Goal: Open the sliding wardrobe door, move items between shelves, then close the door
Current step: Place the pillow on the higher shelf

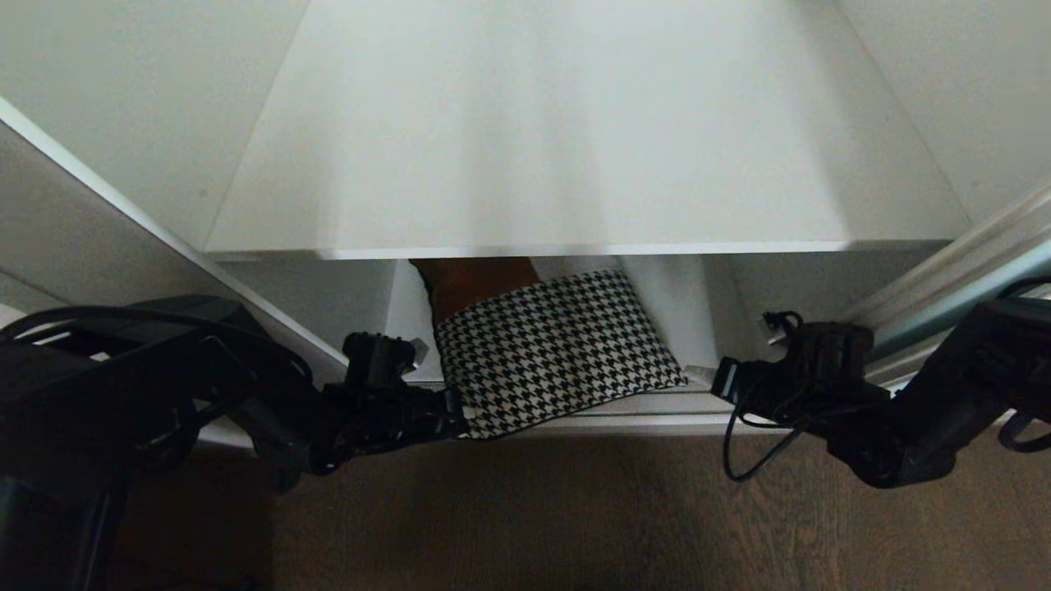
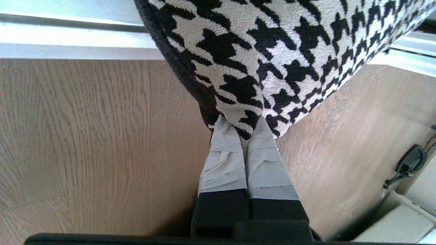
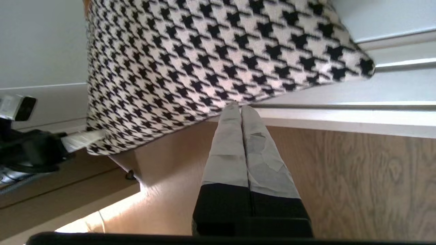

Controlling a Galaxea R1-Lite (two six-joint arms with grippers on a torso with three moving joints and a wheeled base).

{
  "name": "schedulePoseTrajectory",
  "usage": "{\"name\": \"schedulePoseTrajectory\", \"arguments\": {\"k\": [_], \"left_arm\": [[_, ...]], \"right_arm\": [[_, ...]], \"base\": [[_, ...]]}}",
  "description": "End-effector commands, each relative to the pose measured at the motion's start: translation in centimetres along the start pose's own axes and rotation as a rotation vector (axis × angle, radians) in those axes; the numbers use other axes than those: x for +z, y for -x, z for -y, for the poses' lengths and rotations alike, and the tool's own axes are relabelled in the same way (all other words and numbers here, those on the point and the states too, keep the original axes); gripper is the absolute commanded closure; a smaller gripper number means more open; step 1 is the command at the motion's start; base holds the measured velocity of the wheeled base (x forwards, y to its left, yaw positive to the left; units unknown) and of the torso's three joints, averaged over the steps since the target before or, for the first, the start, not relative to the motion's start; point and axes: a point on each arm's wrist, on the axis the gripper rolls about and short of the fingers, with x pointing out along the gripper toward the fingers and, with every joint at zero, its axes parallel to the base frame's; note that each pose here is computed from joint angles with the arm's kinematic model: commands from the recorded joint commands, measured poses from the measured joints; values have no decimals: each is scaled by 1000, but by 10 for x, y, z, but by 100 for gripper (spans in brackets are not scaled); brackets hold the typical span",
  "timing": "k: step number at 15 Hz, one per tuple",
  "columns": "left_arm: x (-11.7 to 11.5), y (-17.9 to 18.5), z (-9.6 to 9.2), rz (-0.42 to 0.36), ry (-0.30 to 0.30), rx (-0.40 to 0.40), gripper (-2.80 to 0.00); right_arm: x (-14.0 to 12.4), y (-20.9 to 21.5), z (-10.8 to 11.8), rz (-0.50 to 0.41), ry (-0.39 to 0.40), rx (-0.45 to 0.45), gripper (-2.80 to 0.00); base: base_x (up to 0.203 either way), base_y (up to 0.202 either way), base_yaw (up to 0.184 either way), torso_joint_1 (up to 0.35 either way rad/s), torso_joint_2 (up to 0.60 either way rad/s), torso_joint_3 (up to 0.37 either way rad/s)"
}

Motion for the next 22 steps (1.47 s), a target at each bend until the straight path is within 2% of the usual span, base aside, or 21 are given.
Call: {"name": "schedulePoseTrajectory", "arguments": {"k": [1, 6, 10, 11, 15, 18, 22], "left_arm": [[-4, -3, -3, -17, 8, 4, 0], [-9, -6, -6, -49, 13, 13, 0], [-9, -8, -6, -52, 11, 11, 0], [-9, -8, -6, -51, 11, 11, 0], [-13, -13, -8, -81, 17, 24, 0], [-18, -14, -8, -107, -41, 25, 0], [-20, -10, -7, -113, -52, 8, 0]], "right_arm": [[-1, -6, 8, 2, -6, -7, 0], [-4, -24, 34, -7, -8, -81, 0], [-18, -34, 28, -25, 0, -90, 0], [-18, -38, 30, -22, 2, -90, -280], [-26, -52, 43, -30, 19, -102, -280], [-38, -66, 60, -19, 74, -165, -280], [-44, -80, 71, -8, 94, -188, -280]], "base": [[0, 0, 0, 0, 0, 0], [0, 0, 0, 0, 0, 0], [0, 0, 0, 0, 0, 0], [0, 0, 0, 0, 0, 0], [0, 0, 0, 0, 0, 0], [0, 0, 0, 0, 0, 0], [0, 0, 0, 0, 0, 0]]}}
